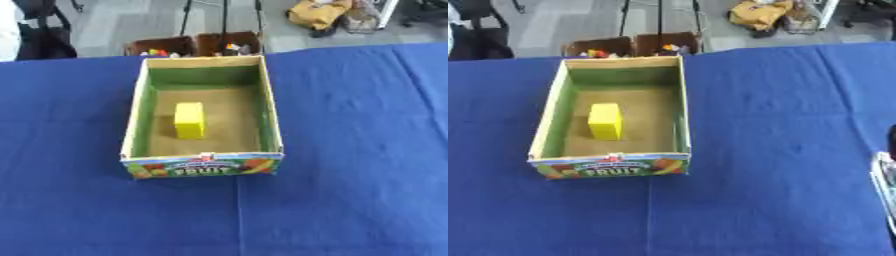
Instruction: Pick up objects on the table and place them in the box.
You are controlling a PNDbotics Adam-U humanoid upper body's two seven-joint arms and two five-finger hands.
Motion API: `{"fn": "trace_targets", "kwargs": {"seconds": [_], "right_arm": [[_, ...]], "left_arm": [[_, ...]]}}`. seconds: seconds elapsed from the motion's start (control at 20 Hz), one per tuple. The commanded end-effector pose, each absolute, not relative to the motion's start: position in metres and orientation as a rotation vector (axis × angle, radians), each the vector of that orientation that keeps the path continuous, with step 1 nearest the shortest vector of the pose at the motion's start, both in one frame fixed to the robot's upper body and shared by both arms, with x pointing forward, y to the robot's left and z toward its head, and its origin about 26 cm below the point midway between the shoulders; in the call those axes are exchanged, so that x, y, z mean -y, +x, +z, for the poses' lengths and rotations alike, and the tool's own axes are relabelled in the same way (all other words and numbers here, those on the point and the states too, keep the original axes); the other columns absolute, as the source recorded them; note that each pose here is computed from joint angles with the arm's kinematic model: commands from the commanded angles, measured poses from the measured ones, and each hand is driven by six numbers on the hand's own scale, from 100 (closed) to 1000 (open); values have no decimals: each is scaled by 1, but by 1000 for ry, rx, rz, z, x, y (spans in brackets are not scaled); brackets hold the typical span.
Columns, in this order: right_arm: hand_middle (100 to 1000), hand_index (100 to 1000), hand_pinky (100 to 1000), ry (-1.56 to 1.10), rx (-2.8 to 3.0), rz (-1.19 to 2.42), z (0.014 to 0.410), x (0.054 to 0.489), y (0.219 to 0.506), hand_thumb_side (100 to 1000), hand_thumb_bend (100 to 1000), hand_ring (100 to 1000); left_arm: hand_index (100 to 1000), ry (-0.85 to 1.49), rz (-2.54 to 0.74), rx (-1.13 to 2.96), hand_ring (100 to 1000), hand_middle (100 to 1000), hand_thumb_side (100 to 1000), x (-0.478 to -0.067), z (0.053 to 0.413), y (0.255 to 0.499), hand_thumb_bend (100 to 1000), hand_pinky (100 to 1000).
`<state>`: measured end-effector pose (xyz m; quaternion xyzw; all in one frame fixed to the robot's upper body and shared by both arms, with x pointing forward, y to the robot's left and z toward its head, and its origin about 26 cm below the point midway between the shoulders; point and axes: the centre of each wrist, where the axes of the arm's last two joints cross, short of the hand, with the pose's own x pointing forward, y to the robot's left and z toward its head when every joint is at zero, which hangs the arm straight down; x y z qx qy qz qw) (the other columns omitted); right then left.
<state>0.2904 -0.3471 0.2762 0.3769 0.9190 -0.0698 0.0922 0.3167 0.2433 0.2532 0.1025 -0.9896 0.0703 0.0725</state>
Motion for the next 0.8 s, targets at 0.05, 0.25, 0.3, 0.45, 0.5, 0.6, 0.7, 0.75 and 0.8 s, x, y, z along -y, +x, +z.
{"fn": "trace_targets", "kwargs": {"seconds": [0.05, 0.25, 0.3, 0.45, 0.5, 0.6, 0.7, 0.75, 0.8], "right_arm": [[649, 813, 584, 1089, -2694, -229, 284, 348, 285, 1000, 100, 723], [643, 810, 582, 1089, -2694, -225, 285, 349, 285, 1000, 100, 719], [641, 809, 581, 1091, -2694, -225, 285, 349, 285, 1000, 100, 717], [636, 809, 579, 1096, -2694, -227, 285, 349, 285, 1000, 100, 715], [635, 808, 579, 1097, -2694, -226, 285, 349, 285, 1000, 100, 714], [633, 807, 579, 1097, -2695, -226, 285, 349, 285, 1000, 100, 713], [632, 807, 578, 1100, -2696, -227, 285, 348, 285, 1000, 100, 713], [631, 807, 578, 1101, -2697, -226, 284, 348, 285, 1000, 100, 712], [630, 806, 577, 1102, -2697, -226, 284, 348, 285, 1000, 100, 711]], "left_arm": [[957, 317, 189, 3010, 855, 900, 1000, -247, 262, 313, 100, 520], [956, 316, 194, 3012, 853, 899, 1000, -247, 262, 313, 100, 521], [955, 316, 196, 3012, 852, 898, 1000, -247, 262, 313, 100, 521], [954, 315, 197, 3012, 851, 898, 1000, -247, 262, 313, 100, 521], [954, 316, 198, 3012, 850, 898, 1000, -247, 262, 313, 100, 521], [954, 316, 199, 3011, 850, 896, 1000, -247, 262, 313, 100, 521], [953, 317, 201, 3011, 850, 895, 1000, -247, 262, 313, 100, 521], [953, 318, 201, 3010, 849, 895, 1000, -248, 262, 313, 100, 521], [951, 318, 202, 3011, 849, 894, 1000, -248, 262, 313, 100, 522]]}}
